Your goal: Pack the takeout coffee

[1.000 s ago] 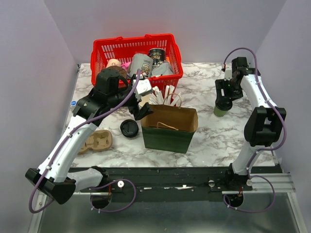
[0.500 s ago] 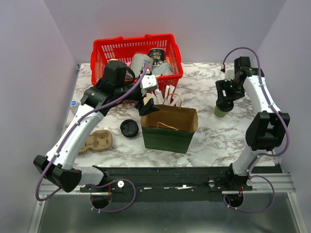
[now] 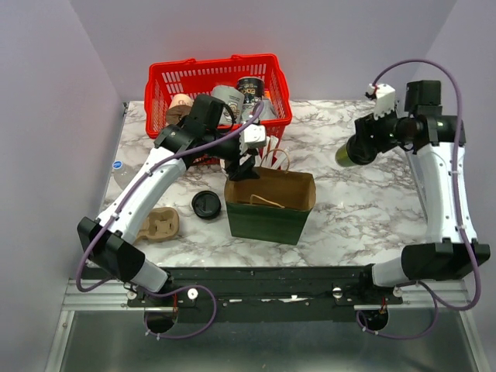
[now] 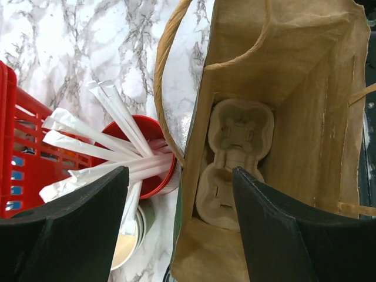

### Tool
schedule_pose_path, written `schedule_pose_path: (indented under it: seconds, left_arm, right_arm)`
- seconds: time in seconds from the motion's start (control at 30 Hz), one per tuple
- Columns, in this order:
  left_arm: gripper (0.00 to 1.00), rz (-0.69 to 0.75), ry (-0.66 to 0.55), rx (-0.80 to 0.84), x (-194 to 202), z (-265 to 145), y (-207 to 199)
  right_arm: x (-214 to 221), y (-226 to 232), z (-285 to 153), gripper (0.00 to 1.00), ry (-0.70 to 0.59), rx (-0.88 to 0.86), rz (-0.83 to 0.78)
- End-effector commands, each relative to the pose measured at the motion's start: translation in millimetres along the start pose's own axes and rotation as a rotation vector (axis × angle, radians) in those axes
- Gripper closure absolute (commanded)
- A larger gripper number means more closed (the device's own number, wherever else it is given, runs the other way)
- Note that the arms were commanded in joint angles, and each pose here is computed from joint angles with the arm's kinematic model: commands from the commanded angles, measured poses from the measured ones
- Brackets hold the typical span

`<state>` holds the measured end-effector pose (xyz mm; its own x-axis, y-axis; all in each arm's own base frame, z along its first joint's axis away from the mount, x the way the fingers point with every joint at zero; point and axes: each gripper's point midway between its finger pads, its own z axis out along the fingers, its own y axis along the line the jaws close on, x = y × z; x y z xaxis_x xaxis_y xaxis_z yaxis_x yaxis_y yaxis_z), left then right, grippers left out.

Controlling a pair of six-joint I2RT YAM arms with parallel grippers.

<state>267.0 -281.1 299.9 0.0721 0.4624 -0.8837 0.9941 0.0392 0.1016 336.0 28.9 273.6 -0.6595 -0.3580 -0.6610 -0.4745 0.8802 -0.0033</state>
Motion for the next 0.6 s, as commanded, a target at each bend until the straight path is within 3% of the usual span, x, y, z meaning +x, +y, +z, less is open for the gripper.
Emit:
schedule_pose_path:
  seconds: [0.0, 0.07, 0.23, 0.3, 0.43, 0.53, 0.57]
  left_arm:
    - [0.28, 0.034, -0.033, 0.074, -6, 10, -5]
    - [0.39, 0.022, -0.017, 0.107, -3, 14, -7]
    - [0.55, -0.003, 0.001, 0.159, 5, 24, -13]
    - [0.67, -0.009, 0.008, 0.164, 7, 27, -12]
    - [0.78, -0.033, 0.015, 0.187, 7, 28, -17]
    - [1.00, -0.056, 0.006, 0.188, 1, 26, -19]
    - [1.00, -0.056, 0.000, 0.178, -3, 22, -20]
  right_arm:
    - [-46, 35, -57, 0.99, -0.243, -0.092, -0.120]
    - [-61, 46, -81, 0.99, -0.322, -0.105, -0.163]
    - [-74, 85, -121, 0.99, -0.467, -0.220, -0.331]
    - [-75, 103, -140, 0.99, -0.529, -0.264, -0.420]
    - [-78, 132, -173, 0.99, -0.631, -0.322, -0.533]
    - [-84, 157, -202, 0.99, -0.708, -0.386, -0.591]
    - [-83, 169, -207, 0.99, -0.717, -0.427, -0.603]
